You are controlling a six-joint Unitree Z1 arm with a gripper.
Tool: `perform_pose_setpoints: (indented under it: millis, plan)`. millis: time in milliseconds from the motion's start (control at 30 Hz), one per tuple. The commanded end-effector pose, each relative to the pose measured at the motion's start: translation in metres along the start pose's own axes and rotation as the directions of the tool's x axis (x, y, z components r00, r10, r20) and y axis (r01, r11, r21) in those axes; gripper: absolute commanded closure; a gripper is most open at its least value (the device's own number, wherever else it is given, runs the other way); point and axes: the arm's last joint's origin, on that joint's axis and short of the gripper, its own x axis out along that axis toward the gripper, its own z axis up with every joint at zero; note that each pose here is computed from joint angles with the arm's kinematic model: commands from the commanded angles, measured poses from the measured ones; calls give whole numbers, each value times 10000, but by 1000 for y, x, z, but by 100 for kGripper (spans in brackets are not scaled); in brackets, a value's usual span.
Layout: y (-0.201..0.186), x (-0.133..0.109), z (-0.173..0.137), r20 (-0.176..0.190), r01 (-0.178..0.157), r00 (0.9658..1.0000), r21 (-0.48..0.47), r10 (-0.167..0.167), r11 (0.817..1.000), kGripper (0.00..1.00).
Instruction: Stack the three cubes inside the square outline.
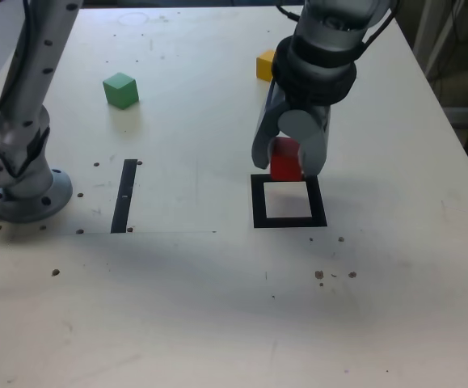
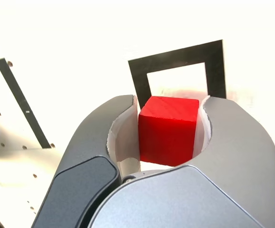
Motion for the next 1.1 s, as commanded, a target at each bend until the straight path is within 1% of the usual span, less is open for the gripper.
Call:
perform_pose_setpoints:
  millis: [0,200,333,467,533,600,700,733,800,933,1067]
  plan:
    - [-1,3,1,-82,55,10000,-36,-55,10000,75]
    - [-4,12,2,-358,324,9988,-318,-335,9990,75]
    - [-5,21,7,-599,330,9976,-398,-354,9987,75]
    - [-5,25,11,-701,350,9968,-460,-382,9983,74]
    - [-6,26,12,-698,361,9968,-497,-395,9981,72]
    - [-6,26,12,-705,355,9967,-535,-392,9979,68]
    - [-6,28,12,-817,357,9958,-566,-402,9978,62]
    - [-6,29,12,-869,359,9954,-570,-408,9977,61]
    - [-6,31,12,-948,361,9946,-577,-415,9977,62]
    - [-7,34,17,-882,361,9952,-598,-413,9976,66]
    - [-7,38,21,-792,380,9959,-612,-428,9974,67]
